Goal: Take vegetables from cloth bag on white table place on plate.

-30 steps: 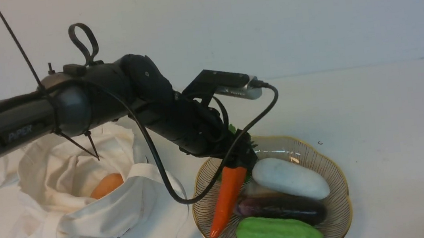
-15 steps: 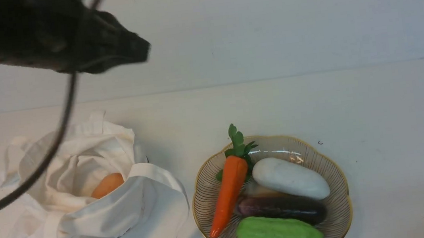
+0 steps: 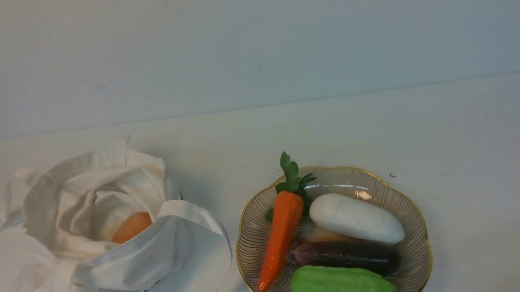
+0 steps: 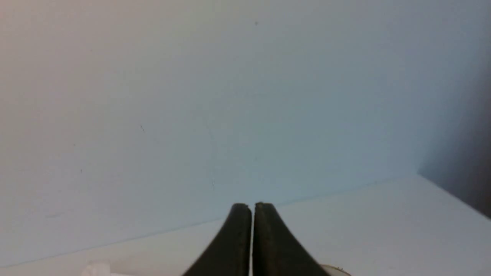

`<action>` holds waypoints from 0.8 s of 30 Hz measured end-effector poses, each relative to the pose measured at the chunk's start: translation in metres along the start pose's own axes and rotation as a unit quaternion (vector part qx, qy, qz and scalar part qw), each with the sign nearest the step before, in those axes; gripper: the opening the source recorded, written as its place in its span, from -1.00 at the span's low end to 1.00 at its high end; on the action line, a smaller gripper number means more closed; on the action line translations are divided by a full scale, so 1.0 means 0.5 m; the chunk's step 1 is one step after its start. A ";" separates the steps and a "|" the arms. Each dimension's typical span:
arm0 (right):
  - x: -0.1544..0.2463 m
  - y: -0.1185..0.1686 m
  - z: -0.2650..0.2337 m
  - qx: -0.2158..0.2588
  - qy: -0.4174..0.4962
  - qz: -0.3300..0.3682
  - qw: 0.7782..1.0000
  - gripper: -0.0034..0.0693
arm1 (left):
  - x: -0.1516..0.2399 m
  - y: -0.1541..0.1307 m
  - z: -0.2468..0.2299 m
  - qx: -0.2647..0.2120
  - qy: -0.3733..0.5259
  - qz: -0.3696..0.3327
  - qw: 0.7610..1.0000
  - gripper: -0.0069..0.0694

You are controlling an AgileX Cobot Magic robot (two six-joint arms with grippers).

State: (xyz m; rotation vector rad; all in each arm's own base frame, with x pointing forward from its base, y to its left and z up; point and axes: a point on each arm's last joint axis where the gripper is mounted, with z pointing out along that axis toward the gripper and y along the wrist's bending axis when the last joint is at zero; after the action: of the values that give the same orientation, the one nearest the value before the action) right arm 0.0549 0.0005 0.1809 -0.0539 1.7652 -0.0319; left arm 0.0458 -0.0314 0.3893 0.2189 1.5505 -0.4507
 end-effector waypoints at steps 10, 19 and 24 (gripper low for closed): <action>0.000 0.000 0.000 0.000 0.000 0.000 1.000 -0.95 | 0.130 0.000 -0.080 0.002 -0.044 0.001 0.999 -0.83; 0.000 0.000 0.000 0.000 0.000 0.000 1.000 -0.95 | 0.143 0.003 -0.089 -0.010 -0.045 0.060 0.997 -0.83; 0.000 0.000 0.000 0.000 0.000 0.000 1.000 -0.95 | 0.153 0.010 -0.084 -0.023 -0.035 0.090 0.995 -0.83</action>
State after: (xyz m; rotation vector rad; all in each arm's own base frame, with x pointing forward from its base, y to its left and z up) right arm 0.0549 0.0005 0.1809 -0.0539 1.7652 -0.0319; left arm 0.0065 -0.0204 0.3117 0.3005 1.4562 -0.2777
